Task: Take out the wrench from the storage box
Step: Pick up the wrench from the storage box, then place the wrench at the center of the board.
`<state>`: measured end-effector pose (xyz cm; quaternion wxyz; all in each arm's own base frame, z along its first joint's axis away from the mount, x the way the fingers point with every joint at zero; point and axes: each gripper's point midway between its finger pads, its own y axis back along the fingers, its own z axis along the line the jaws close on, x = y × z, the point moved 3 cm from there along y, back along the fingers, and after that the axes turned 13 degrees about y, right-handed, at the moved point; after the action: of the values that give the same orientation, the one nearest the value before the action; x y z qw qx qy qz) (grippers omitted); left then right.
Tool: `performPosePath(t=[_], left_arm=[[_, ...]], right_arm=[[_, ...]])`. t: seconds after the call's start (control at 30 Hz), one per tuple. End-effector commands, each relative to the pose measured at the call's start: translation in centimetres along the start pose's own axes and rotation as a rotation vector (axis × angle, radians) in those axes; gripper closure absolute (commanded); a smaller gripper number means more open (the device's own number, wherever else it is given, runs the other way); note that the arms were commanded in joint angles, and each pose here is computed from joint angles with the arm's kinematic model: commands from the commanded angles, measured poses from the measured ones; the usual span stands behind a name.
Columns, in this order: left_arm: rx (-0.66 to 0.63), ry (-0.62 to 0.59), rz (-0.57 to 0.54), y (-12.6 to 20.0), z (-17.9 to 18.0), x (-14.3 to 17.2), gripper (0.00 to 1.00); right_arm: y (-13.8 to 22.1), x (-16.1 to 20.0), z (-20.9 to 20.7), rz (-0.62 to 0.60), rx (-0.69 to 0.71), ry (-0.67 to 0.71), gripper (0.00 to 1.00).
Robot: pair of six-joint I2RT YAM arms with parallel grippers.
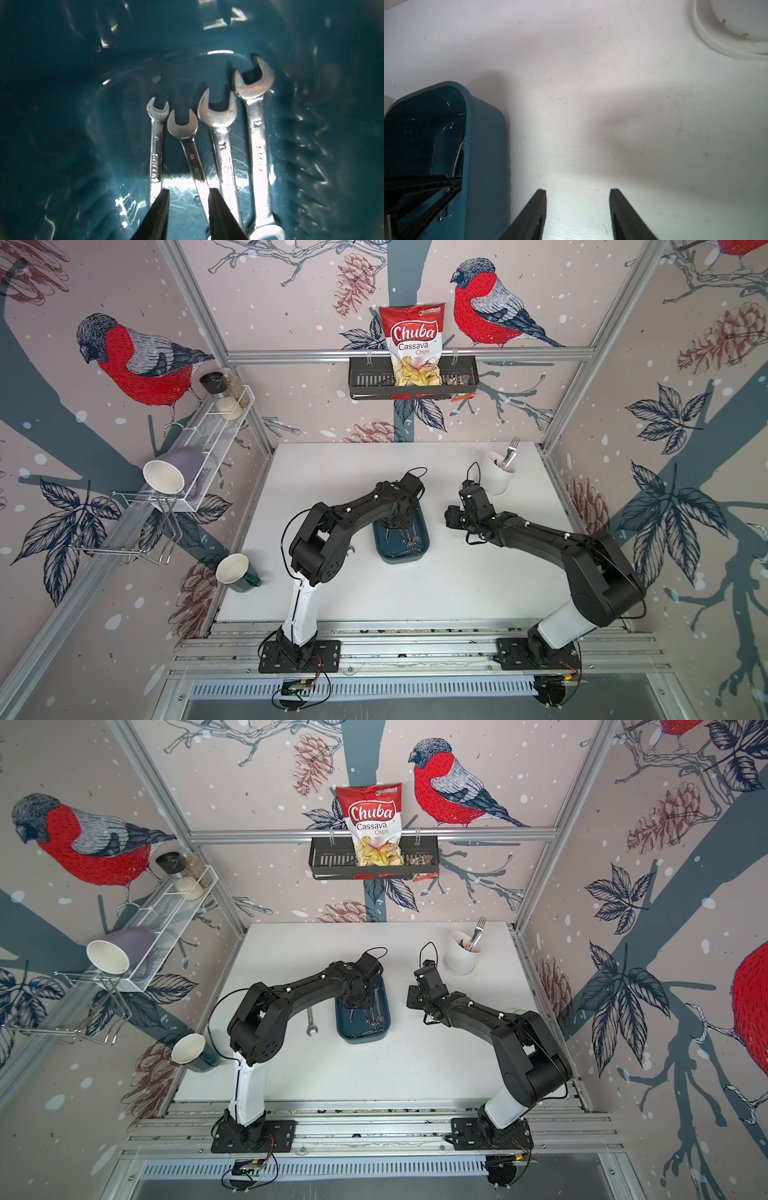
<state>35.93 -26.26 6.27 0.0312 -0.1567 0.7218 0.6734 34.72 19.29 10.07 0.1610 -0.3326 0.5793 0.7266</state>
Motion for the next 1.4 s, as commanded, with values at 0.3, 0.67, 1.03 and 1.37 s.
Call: performPosePath(t=[0.3,0.67,1.03,1.37], left_arm=[[-0.035,0.027,0.014,-1.6,-0.1,0.6,0.64],[-0.077,0.023,0.015,-2.2,0.7,1.0,0.84],[-0.048,0.024,-0.031,0.8,0.5,-0.3,0.89],[-0.024,0.074,-0.142,7.3,2.6,-3.9,0.89]], right_arm=[[0.2,-0.3,-0.2,-0.014,0.004,-0.006,0.46],[0.2,-0.2,-0.3,-0.015,0.002,-0.010,0.46],[0.1,-0.1,-0.4,-0.010,0.003,-0.016,0.46],[0.0,-0.1,-0.4,-0.006,0.004,-0.015,0.46]])
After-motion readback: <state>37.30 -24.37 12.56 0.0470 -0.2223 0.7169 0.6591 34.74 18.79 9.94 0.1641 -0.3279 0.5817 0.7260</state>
